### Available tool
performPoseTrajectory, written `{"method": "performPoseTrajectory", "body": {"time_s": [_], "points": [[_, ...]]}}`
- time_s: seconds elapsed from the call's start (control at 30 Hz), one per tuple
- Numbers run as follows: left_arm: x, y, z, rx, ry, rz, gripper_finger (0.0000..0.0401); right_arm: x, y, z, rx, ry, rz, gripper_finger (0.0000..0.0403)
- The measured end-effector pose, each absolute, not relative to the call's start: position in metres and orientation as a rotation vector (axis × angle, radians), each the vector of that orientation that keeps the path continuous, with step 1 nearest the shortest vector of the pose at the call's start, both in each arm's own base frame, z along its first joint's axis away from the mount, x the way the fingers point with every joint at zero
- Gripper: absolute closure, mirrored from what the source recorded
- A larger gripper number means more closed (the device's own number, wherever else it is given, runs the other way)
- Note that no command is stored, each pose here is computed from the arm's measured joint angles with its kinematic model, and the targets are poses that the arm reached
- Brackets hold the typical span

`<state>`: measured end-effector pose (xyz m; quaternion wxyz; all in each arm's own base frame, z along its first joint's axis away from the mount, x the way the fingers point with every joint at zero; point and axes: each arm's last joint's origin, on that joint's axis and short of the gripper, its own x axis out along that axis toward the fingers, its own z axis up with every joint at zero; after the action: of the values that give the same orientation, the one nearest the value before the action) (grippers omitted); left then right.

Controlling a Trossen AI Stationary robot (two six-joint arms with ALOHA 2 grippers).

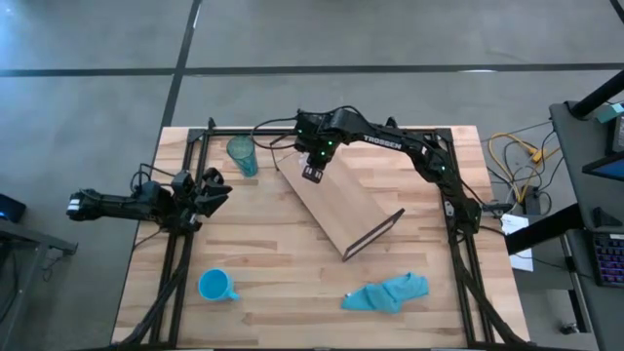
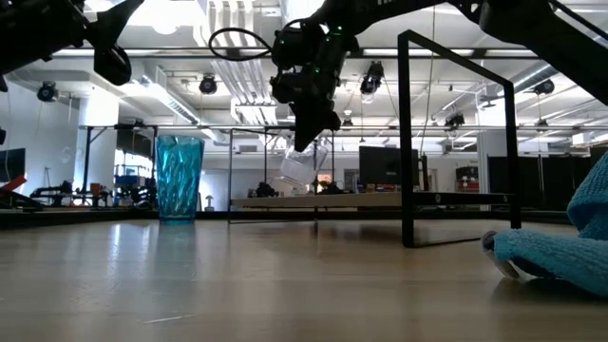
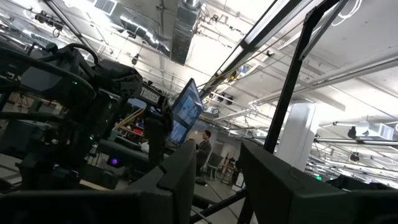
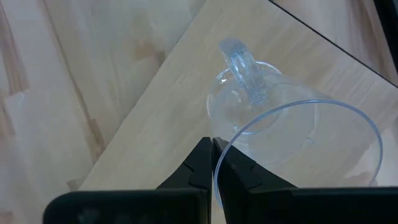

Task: Stack small to large cups/mugs on shelf
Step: Put the transparent mug on the shelf

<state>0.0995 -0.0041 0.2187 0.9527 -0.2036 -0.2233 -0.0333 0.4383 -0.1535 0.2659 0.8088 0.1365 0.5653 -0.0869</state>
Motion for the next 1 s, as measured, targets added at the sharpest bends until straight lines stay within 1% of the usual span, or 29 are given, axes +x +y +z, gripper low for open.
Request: {"method": "performPoseTrajectory", "body": {"time_s": [0.23,0.57,1.0], "points": [[0.0997,-0.0041,0.2186,-0.414,-0.453,-0.067,0.0287,0.4382,-0.1535,0.2653,0.292,1.21,-0.185,0.0389],[0.0997,-0.0041,0.2186,-0.413,-0.453,-0.067,0.0287,0.439,-0.1538,0.2646,0.29,1.204,-0.186,0.0348],[0.0998,-0.0041,0.2185,-0.413,-0.452,-0.067,0.0287,0.4458,-0.1563,0.2634,0.295,1.131,-0.207,0.0344]]}}
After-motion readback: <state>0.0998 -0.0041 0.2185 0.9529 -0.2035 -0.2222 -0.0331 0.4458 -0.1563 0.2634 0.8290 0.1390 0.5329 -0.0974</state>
